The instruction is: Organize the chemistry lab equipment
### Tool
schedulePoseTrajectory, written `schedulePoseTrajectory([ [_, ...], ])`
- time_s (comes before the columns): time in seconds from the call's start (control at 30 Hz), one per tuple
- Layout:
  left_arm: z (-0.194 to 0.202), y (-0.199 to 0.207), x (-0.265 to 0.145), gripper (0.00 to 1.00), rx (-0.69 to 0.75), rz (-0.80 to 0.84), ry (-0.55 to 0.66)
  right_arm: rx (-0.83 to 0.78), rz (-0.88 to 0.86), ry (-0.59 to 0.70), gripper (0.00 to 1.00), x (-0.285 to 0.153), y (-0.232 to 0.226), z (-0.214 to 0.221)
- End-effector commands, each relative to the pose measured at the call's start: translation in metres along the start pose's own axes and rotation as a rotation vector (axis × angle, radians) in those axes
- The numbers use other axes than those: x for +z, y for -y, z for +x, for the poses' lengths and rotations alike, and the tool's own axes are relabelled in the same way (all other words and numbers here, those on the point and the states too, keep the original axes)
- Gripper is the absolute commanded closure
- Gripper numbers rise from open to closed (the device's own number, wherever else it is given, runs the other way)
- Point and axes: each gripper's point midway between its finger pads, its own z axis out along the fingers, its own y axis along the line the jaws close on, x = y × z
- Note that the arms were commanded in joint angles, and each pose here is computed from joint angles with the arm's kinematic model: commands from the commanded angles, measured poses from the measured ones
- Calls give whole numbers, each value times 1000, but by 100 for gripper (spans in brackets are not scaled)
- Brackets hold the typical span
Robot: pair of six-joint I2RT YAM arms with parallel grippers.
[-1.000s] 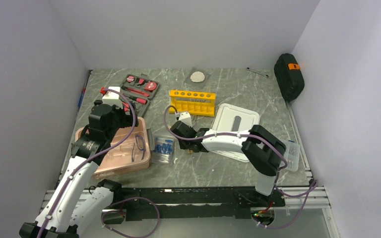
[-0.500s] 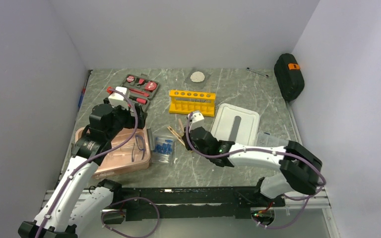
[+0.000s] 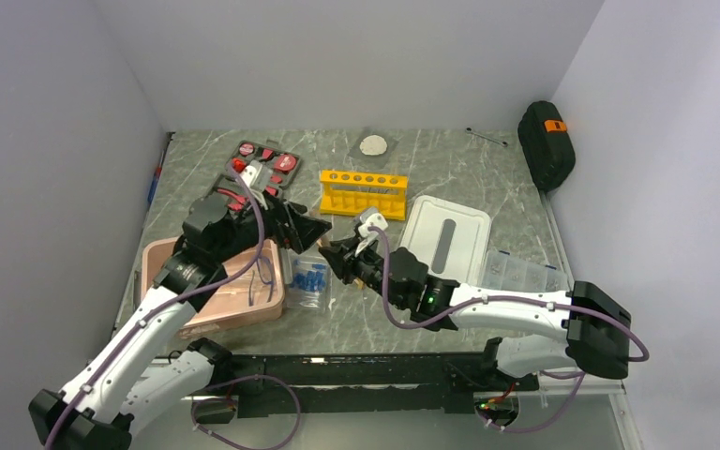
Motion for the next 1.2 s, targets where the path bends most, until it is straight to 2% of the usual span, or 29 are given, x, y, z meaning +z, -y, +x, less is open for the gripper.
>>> schedulePoseTrajectory([
  [0.0, 1, 11, 11, 5, -115, 55, -8, -9, -75, 118, 100, -6, -20, -30],
  [0.13, 7, 9, 16, 23, -167, 41, -24, -25, -79, 119, 100, -9, -23, -30],
  [0.2, 8, 10, 17, 29, -170, 39, -21, -29, -79, 120, 100, -10, -24, -29],
  [0.33, 10, 10, 19, 49, -179, 23, -26, -36, -66, 115, 100, -10, -22, -26],
  [0.5, 17, 8, 18, 59, -184, -12, -51, -30, -35, 111, 100, -9, -17, -25],
  [0.57, 19, 8, 20, 67, -188, -13, -58, -29, -32, 109, 100, -9, -17, -26],
  [0.73, 19, 7, 21, 99, -186, -22, -60, -26, -19, 107, 100, -9, -15, -25],
  [0.8, 19, 8, 20, 100, -183, -16, -58, -18, -8, 106, 99, -10, -13, -25],
  [0.87, 18, 9, 20, 100, -181, -12, -55, -12, -8, 119, 86, -12, -12, -27],
  [0.9, 17, 8, 20, 100, -176, -18, -54, -8, -6, 123, 74, -12, -11, -27],
  [1.0, 14, -1, 17, 100, -168, -79, -50, 9, 18, 133, 22, -15, -6, -28],
  [1.03, 13, -5, 16, 100, -163, -105, -45, 12, 24, 130, 10, -16, -5, -28],
  [1.07, 10, -9, 14, 100, -150, -134, -41, 9, 36, 126, 3, -16, -2, -26],
  [1.1, 7, -14, 11, 100, -136, -166, -39, 7, 46, 125, 1, -17, 0, -27],
  [1.17, 1, -25, 3, 100, -110, -234, -39, 3, 81, 116, 0, -20, 7, -26],
])
